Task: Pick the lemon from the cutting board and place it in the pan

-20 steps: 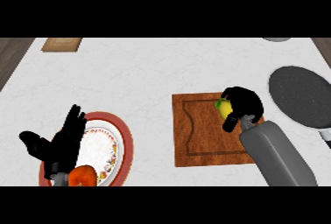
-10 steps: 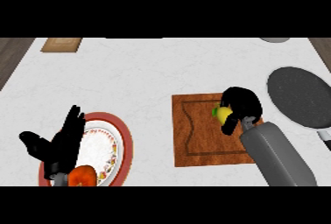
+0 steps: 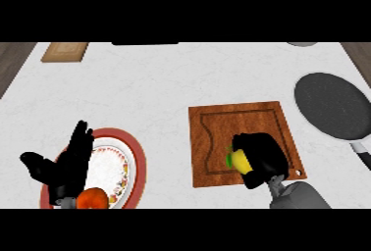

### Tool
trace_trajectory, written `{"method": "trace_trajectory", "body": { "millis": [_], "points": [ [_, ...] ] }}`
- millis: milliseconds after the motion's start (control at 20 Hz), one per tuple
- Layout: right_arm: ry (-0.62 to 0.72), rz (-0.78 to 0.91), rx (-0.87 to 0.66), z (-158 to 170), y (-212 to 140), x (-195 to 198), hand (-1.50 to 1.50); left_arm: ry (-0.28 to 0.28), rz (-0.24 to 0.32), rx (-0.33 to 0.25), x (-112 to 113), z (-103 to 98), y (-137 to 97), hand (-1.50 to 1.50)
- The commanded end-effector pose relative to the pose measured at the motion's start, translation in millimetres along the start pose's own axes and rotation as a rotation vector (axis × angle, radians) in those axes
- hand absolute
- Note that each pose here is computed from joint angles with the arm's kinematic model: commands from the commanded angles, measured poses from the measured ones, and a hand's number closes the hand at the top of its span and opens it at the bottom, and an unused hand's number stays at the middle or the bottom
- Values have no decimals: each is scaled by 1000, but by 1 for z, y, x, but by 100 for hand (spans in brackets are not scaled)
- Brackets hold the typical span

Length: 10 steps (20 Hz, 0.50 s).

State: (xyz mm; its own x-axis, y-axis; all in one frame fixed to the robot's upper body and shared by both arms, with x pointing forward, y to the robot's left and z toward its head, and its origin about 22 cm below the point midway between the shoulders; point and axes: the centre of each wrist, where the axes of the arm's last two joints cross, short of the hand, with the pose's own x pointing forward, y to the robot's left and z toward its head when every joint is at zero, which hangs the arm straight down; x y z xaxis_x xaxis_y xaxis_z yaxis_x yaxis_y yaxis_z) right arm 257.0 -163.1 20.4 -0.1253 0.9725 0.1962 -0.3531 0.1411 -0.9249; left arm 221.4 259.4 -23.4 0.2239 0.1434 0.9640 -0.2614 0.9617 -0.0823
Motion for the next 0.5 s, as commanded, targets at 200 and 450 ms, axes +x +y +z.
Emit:
{"method": "trace_trajectory", "body": {
  "millis": [200,450],
  "points": [
    [-82,55,-335,68,-21,10,150,82,11,4,-23,9,-1,0],
    [-8,-36,-616,102,-64,7,150,78,-9,33,-18,7,-2,0]
  ]
}}
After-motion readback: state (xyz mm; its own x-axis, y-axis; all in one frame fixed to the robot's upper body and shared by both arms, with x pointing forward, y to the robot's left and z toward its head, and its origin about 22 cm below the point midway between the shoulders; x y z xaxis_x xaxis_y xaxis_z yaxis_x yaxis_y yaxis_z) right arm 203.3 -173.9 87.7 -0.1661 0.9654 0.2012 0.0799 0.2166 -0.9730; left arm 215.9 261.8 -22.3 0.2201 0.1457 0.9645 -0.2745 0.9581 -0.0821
